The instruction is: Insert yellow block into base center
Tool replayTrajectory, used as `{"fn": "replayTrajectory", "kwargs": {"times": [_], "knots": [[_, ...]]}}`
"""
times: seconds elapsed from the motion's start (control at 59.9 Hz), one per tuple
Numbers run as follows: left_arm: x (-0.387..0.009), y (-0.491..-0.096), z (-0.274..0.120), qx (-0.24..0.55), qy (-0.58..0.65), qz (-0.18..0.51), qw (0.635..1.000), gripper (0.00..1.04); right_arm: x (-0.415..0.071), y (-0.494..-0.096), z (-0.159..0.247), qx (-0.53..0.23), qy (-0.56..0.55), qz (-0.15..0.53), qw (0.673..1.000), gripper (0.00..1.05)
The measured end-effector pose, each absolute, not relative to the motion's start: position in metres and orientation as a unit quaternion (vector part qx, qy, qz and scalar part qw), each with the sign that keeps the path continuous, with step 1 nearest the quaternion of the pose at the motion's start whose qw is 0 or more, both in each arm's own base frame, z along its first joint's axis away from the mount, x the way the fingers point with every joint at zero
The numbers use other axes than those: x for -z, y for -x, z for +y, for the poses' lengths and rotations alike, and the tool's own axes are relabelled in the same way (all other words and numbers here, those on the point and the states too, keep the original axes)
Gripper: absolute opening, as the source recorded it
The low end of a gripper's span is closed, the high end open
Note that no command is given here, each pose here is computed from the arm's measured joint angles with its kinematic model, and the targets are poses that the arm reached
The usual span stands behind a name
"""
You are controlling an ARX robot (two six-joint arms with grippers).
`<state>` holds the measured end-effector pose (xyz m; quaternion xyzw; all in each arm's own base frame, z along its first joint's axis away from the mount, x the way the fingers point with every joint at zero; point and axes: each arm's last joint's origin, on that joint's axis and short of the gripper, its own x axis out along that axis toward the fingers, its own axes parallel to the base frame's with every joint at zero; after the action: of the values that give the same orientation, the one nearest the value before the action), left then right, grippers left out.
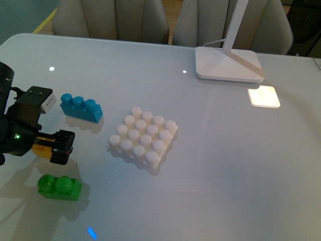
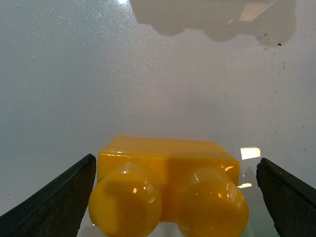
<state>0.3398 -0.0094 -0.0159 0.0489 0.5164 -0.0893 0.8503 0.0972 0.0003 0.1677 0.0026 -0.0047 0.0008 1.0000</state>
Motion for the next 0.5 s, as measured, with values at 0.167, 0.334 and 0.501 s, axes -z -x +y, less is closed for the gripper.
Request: {"fn": "replayTrajectory", "kwargs": {"times": [0.167, 0.334, 0.501], "knots": [[0.0159, -0.3399, -0.0088, 0.087, -0.05, 0.517, 0.85, 0.97, -0.1677, -0.0972, 0.0003, -0.001, -0.003, -0.005, 1.0, 0.96], [0.0159, -0.3399, -0.0088, 0.086, -0.05, 0.517, 0.85, 0.97, -0.1677, -0.0972, 0.0003, -0.001, -0.003, -0.005, 1.0, 0.96], [0.0159, -0.3399, -0.0086, 0.085, -0.05, 0.517, 0.85, 0.8, -0.1677, -0.0972, 0.0003, -0.001, -0.003, -0.005, 1.0, 0.96]]}}
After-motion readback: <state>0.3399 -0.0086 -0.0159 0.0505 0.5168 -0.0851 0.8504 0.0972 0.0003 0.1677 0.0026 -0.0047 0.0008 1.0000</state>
